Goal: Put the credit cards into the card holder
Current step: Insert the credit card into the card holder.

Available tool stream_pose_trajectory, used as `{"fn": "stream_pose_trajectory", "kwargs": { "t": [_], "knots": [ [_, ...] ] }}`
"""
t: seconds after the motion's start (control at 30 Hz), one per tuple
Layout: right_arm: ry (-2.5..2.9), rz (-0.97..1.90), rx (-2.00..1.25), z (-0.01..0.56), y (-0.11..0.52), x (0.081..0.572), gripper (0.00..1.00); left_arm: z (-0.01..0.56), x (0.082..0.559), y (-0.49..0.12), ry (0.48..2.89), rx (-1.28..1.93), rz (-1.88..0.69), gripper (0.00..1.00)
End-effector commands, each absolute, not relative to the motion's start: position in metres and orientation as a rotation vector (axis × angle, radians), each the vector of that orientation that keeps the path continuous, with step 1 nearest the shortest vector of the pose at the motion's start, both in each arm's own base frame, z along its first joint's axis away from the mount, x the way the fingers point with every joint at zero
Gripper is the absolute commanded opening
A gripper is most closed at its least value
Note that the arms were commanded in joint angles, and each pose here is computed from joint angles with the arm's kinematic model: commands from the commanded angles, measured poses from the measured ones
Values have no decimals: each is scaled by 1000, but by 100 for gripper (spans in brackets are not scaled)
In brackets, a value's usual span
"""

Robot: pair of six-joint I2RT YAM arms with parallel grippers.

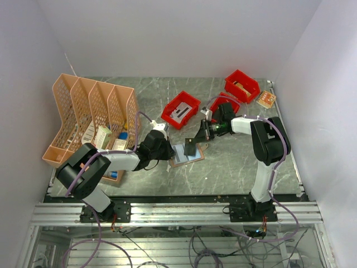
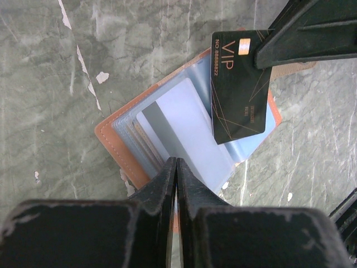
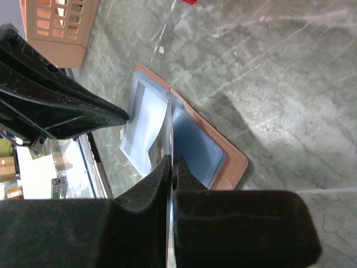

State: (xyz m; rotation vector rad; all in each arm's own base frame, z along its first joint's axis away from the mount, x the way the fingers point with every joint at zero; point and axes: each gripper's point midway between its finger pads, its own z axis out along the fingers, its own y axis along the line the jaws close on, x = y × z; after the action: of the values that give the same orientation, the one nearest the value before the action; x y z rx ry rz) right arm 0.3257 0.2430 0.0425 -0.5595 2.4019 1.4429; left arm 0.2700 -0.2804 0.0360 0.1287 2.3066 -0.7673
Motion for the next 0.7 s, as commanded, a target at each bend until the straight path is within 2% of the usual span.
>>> {"fn": "stream_pose_trajectory", "kwargs": {
  "t": [0.0,0.67],
  "knots": [
    [2410,1405,-579,42,238,318,0,22,267,-271,2360,146,-708,12],
    [2387,1410,-560,48,229,319,0,23,266,-272,2357,147,-719,12]
  ]
}}
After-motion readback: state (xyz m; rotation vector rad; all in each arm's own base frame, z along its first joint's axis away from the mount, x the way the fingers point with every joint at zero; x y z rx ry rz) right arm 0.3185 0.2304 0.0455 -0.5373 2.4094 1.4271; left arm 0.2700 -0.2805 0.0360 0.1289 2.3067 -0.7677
